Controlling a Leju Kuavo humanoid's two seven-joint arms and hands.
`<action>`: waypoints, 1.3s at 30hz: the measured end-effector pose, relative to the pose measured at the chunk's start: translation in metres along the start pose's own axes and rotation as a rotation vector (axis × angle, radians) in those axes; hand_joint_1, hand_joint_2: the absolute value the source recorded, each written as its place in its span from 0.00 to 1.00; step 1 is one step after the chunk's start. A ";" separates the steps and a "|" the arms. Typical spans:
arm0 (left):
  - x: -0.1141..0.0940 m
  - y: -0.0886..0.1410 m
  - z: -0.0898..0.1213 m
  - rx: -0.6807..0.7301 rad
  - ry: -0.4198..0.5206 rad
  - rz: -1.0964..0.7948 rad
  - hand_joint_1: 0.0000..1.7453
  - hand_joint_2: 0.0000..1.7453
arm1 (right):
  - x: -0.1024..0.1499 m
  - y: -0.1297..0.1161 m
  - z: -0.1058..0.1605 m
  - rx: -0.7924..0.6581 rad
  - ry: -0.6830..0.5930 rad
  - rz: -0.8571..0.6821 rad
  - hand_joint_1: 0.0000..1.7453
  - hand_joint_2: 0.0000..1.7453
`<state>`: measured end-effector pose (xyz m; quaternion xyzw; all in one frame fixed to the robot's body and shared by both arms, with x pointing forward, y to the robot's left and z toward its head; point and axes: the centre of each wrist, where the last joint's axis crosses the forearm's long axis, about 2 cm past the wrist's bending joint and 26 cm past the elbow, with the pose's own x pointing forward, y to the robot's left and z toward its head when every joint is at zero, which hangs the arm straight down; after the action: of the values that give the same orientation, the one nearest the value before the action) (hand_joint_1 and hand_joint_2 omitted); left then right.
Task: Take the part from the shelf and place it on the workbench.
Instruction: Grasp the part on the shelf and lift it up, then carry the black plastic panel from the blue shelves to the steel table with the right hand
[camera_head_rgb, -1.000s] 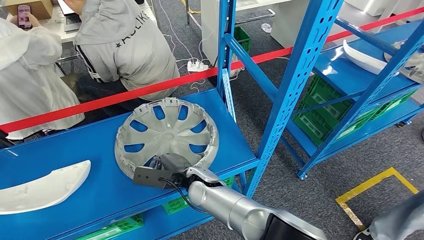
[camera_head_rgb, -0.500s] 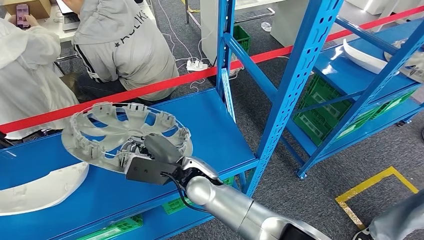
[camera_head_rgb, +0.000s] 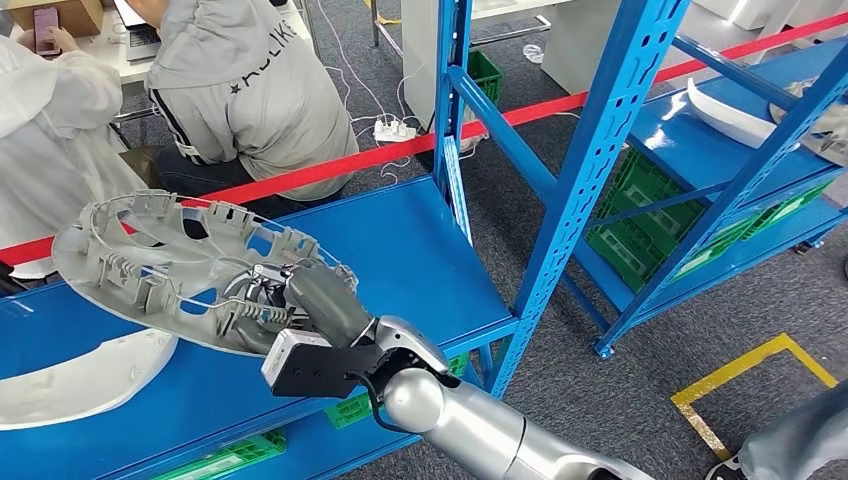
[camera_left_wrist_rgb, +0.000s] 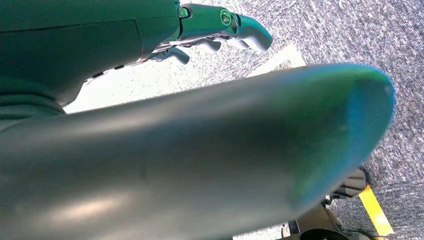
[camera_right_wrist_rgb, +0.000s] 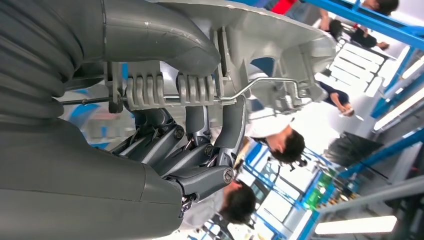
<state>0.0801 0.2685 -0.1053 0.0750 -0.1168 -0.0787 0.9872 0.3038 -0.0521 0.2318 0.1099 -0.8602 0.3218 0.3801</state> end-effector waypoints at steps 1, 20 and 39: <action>0.000 0.000 0.000 0.000 -0.002 -0.001 0.00 0.00 | 0.002 -0.001 0.000 -0.006 -0.008 0.004 1.00 1.00; 0.071 0.007 0.001 0.013 0.004 0.108 0.00 1.00 | 0.040 0.010 -0.003 0.028 -0.177 -0.018 1.00 1.00; 0.128 0.000 0.012 0.003 -0.108 0.105 0.00 1.00 | 0.046 0.013 -0.004 0.015 -0.183 0.011 1.00 1.00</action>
<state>0.2001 0.2444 -0.0663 0.0657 -0.1739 -0.0305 0.9821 0.2685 -0.0371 0.2613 0.1368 -0.8895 0.3190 0.2973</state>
